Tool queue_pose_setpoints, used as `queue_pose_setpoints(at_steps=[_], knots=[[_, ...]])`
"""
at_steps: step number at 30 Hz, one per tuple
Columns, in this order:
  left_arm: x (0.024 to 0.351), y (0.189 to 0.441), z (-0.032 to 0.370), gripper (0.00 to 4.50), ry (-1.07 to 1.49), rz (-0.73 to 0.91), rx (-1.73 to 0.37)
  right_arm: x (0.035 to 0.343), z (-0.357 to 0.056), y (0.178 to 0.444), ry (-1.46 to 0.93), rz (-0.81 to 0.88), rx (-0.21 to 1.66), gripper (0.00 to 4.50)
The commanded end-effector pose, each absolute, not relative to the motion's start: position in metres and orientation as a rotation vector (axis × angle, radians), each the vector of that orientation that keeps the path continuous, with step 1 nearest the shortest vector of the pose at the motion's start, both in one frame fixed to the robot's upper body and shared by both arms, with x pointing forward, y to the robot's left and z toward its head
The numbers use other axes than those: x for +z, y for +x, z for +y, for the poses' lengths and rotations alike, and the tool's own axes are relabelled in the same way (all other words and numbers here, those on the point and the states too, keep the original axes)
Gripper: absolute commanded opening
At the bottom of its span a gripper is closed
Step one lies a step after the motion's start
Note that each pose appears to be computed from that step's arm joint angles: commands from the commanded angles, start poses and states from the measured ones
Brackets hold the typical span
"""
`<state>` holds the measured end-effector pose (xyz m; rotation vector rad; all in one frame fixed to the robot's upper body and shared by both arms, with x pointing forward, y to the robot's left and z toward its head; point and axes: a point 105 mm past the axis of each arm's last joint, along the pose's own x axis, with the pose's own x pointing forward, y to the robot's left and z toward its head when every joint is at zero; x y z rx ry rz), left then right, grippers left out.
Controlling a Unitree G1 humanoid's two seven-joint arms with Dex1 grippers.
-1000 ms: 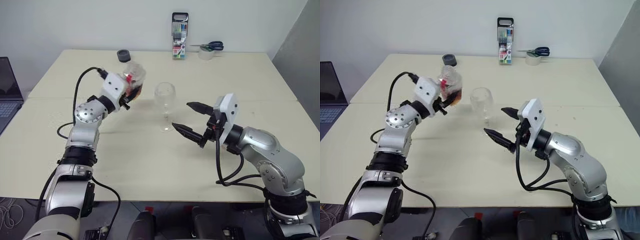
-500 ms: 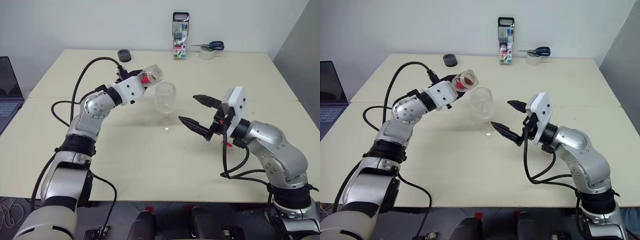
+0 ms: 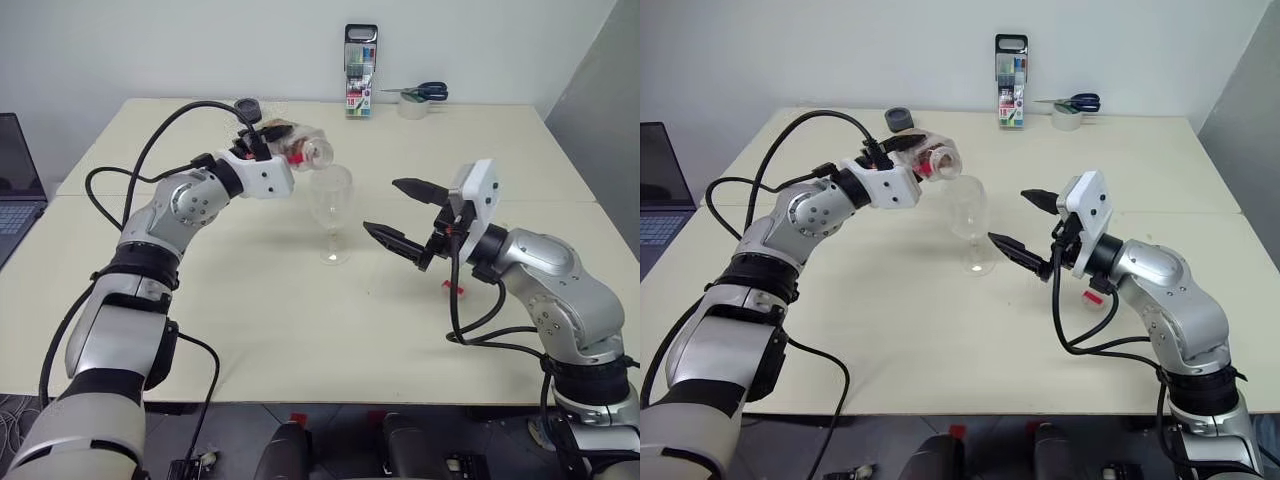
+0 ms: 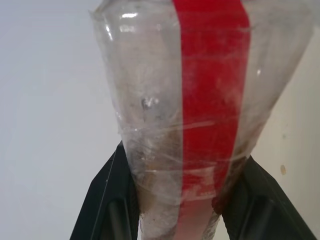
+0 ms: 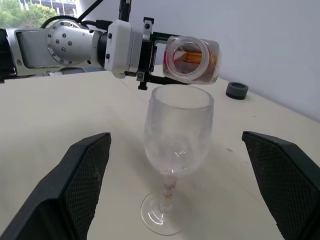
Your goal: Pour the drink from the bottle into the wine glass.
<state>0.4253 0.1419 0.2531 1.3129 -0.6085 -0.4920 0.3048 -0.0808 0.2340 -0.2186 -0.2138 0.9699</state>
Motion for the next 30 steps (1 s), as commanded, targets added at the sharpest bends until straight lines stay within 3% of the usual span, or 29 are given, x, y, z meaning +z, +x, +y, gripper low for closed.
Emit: queue_pose_setpoints(at_steps=[1, 30], knots=[[0.279, 0.422, 0.140, 1.68, 1.342, -0.705, -0.437, 0.245, -0.078, 0.302, -0.233, -0.267, 0.969, 4.50], [0.305, 0.416, 0.148, 1.68, 1.475, -0.795, -0.352, 0.238, -0.073, 0.301, -0.189, -0.256, 0.989, 4.50]])
